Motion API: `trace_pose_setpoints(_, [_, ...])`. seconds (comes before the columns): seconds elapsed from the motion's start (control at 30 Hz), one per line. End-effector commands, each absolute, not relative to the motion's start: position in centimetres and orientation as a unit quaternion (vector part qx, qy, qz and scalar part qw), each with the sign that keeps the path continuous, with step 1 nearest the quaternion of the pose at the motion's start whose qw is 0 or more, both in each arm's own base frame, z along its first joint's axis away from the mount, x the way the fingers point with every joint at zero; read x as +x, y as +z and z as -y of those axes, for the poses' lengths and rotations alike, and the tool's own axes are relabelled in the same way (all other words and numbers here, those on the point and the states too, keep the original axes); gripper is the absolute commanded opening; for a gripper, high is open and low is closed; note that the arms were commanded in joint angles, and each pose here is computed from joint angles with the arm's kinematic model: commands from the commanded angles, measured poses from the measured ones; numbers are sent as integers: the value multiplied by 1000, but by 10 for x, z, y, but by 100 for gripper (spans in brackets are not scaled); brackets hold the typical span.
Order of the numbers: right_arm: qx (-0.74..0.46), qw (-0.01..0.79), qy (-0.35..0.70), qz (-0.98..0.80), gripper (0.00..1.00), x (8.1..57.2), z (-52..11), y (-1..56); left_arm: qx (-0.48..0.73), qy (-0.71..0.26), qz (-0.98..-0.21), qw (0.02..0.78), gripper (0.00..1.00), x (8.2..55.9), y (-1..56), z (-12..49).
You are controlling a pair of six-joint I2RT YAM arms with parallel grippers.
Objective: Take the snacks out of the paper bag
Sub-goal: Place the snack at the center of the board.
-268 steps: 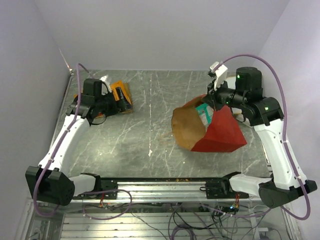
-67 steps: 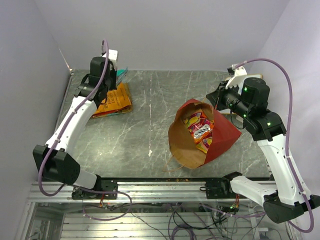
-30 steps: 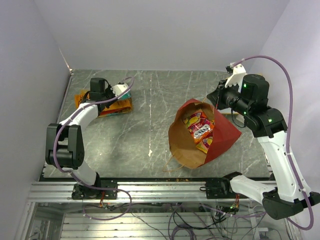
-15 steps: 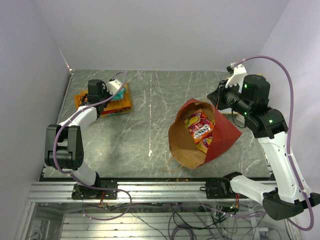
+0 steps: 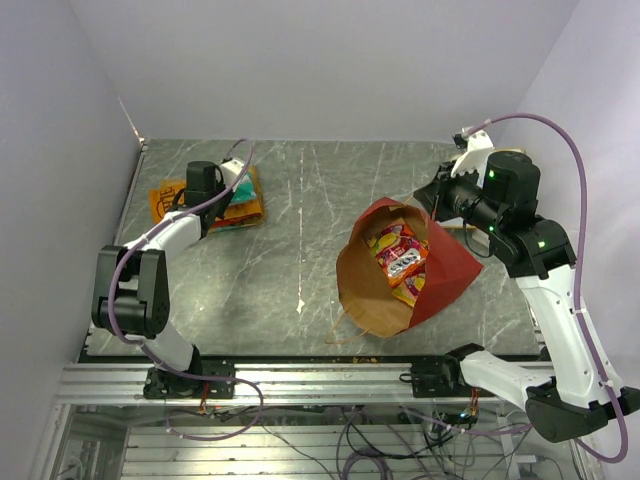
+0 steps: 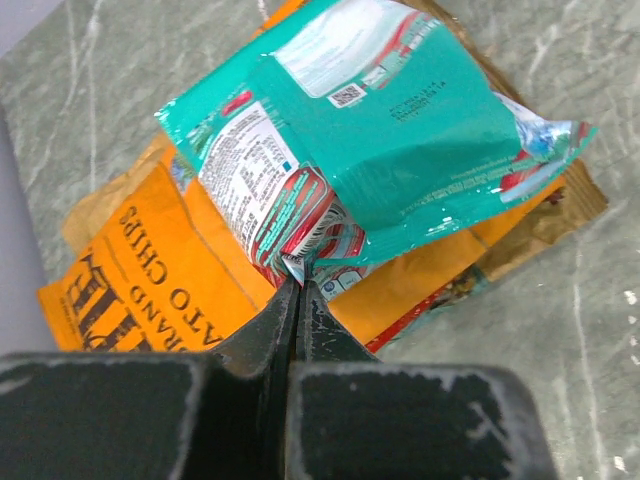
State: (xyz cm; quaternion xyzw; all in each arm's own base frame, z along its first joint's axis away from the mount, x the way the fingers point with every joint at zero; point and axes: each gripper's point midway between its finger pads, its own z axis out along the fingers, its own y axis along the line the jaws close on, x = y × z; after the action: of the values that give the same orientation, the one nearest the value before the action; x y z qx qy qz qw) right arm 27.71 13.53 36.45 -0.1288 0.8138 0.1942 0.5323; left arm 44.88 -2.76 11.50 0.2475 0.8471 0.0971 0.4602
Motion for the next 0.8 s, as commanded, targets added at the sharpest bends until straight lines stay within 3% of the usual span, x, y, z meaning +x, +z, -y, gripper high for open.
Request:
trace_pose_setpoints(0.0, [-128, 550, 199, -801, 0, 276, -136, 375, 232, 78, -860, 448, 7, 450, 111, 39])
trace_pose_setpoints(0.23, [-124, 553, 197, -800, 0, 273, -133, 375, 228, 89, -868, 433, 8, 441, 104, 32])
trace_pose_setpoints(0.47, [-126, 554, 198, -799, 0, 272, -133, 375, 196, 93, -857, 468, 48, 434, 139, 28])
trace_pose_setpoints(0.63, [-128, 558, 196, -796, 0, 273, -133, 376, 146, 35, -834, 531, 60, 416, 188, 42])
trace_pose_setpoints(0.7, [-128, 559, 195, -796, 0, 274, -133, 376, 113, -17, -823, 556, 61, 405, 204, 55])
trace_pose_setpoints(0.77, [-127, 560, 195, -795, 0, 274, -133, 375, 78, -90, -811, 573, 67, 391, 216, 74])
